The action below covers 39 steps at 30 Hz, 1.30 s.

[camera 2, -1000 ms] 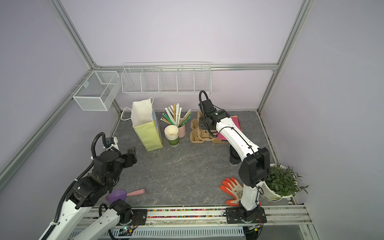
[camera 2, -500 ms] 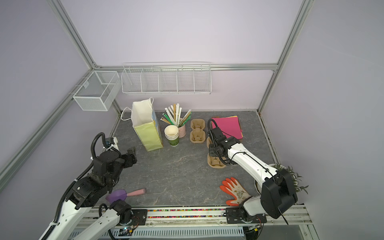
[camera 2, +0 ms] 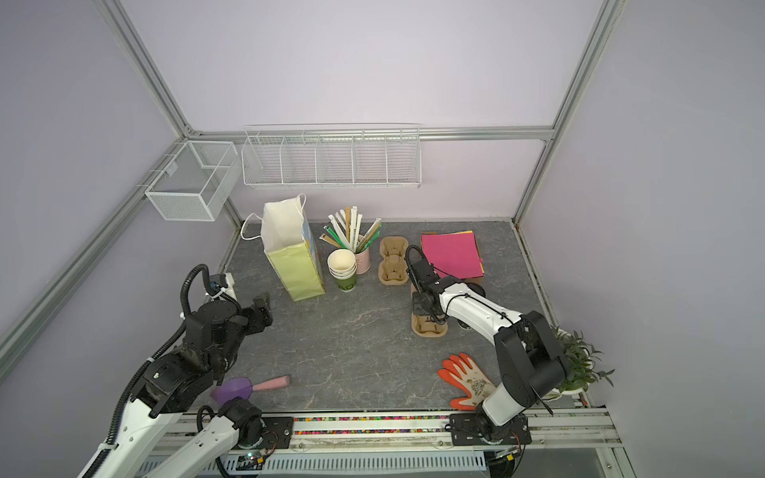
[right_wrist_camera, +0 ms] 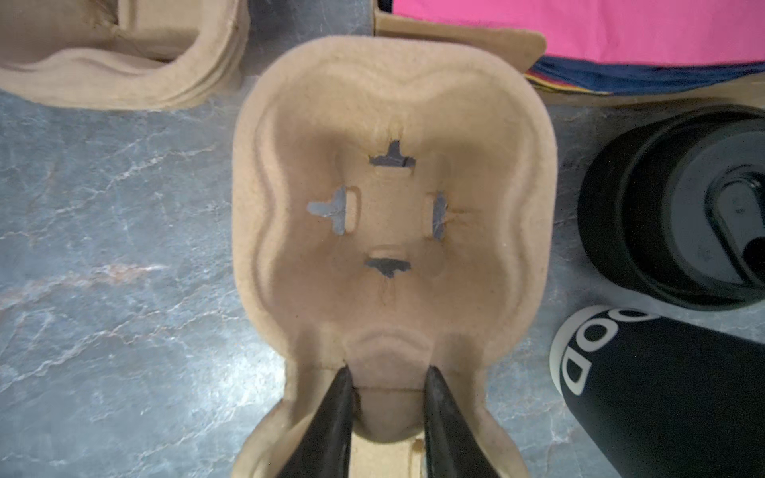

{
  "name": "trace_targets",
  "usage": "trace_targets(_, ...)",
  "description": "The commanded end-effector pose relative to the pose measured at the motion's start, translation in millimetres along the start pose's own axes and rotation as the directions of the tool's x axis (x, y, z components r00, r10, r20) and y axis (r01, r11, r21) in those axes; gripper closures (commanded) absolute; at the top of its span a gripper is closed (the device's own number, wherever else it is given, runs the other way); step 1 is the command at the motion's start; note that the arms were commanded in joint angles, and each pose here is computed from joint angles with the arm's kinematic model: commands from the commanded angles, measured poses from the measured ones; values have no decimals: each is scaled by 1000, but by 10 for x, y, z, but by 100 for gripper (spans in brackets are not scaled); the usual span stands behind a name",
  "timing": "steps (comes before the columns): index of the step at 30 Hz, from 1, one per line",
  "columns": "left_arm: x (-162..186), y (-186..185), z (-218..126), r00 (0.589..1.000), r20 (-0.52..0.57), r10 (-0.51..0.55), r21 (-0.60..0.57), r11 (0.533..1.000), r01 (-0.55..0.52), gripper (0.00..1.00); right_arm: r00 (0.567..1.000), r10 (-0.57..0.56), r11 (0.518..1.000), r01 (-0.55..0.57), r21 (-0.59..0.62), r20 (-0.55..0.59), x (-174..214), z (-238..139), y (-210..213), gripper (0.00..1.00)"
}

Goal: Pack the takeout coffee
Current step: 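Lower the cup carrier onto the table nearer the robot and release it, then reach the left gripper to the white paper bag handles and grasp them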

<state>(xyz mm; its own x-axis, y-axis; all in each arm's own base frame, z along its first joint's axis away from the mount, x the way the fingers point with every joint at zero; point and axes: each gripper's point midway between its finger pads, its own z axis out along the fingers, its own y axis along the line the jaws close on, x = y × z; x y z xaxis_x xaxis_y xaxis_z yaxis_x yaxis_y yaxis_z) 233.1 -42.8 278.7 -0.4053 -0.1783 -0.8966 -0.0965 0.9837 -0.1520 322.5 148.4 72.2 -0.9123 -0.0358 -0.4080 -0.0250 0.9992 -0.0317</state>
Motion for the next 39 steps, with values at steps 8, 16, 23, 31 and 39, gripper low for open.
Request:
trace_targets(8, 45, 23, 29, 1000, -13, 23, -16, 1000, -24, 18, 999, -31, 999, 31, 16, 24, -43, 147, 23, 68)
trace_targets(16, 46, 25, 37, 1000, -16, 24, -20, 1000, -24, 17, 998, -46, 999, 45, 27, 33, -104, 30, -7, 58)
trace_targets(23, -135, -16, -68, 1000, 1, -22, 1, 1000, 22, 16, 993, -53, 998, 56, -22, 107, -316, -548, -18, 42)
trace_targets(31, -695, -216, -87, 998, 15, -67, 5, 998, 67, 15, 987, -23, 967, 62, -245, 157, -193, -1278, 118, 10)
trace_targets(39, -1013, -104, 423, 962, -111, -251, -17, 968, 251, 17, 969, -14, 940, 96, -327, 246, 63, -1844, -26, 6)
